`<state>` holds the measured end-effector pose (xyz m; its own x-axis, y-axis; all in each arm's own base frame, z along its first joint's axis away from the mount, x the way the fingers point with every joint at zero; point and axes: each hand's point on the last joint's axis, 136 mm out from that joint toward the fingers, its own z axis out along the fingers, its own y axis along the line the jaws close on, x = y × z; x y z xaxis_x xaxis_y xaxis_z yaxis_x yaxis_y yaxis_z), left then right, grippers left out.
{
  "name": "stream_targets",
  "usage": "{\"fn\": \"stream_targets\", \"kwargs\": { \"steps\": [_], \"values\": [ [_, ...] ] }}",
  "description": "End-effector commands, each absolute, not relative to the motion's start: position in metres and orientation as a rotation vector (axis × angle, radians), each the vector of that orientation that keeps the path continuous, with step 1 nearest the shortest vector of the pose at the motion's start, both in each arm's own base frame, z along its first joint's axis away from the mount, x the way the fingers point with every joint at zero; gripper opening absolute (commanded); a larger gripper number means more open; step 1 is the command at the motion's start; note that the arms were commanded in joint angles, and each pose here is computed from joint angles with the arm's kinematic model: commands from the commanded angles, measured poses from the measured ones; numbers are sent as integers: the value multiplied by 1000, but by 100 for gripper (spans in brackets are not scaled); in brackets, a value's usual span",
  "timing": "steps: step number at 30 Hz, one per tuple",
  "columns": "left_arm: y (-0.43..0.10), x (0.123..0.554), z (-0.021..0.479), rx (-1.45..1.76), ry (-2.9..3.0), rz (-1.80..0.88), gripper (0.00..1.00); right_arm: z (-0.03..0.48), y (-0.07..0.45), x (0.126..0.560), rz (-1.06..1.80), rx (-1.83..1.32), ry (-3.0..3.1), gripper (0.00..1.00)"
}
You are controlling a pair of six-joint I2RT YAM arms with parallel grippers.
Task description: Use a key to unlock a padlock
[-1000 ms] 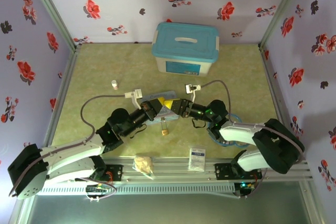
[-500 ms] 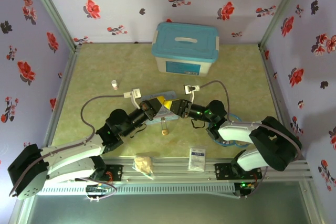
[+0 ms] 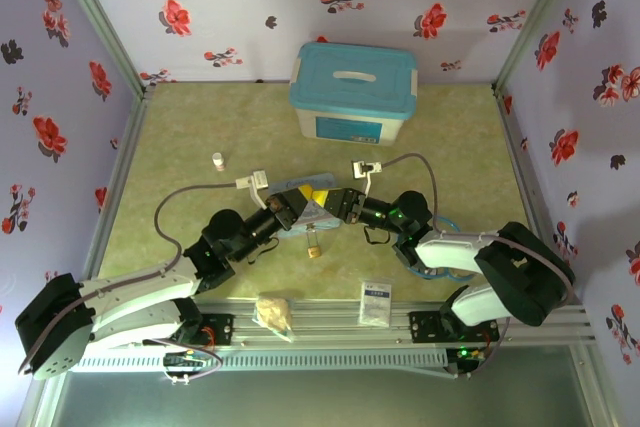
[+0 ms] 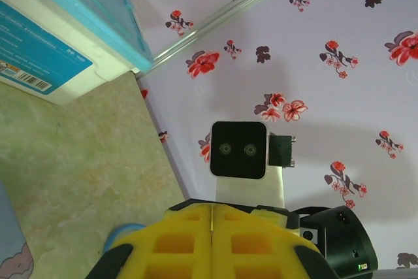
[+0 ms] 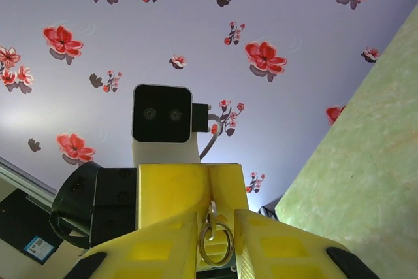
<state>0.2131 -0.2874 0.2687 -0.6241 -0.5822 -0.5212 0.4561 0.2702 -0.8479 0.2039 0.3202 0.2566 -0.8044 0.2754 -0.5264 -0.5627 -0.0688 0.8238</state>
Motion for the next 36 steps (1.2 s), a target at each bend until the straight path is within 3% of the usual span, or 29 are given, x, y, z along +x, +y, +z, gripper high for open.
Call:
{"fn": "stream_targets", "kwargs": {
  "steps": [1, 16, 25, 26, 30, 33, 36],
  "values": [
    [-285, 216, 269, -144, 1648, -1514, 0, 274, 320, 207, 1920, -338, 1564, 21],
    [-284, 222, 272, -176, 1606, -1515, 0, 267, 327, 199, 1942, -334, 1593, 17],
    [-286, 223, 263, -194, 1626, -1525, 0, 268, 323, 204, 1913, -314, 1577, 0],
    [-285, 223, 263, -195, 1630, -1517, 3, 267, 322, 205, 1911, -310, 1580, 0],
    [-276, 224, 262, -195, 1661, -1447, 32, 258, 322, 208, 1907, -289, 1610, 0],
    [-270, 225, 263, -201, 1664, -1410, 35, 253, 324, 210, 1912, -283, 1633, 0],
    [-269, 227, 260, -216, 1665, -1404, 29, 253, 324, 210, 1906, -277, 1629, 0]
  ]
}}
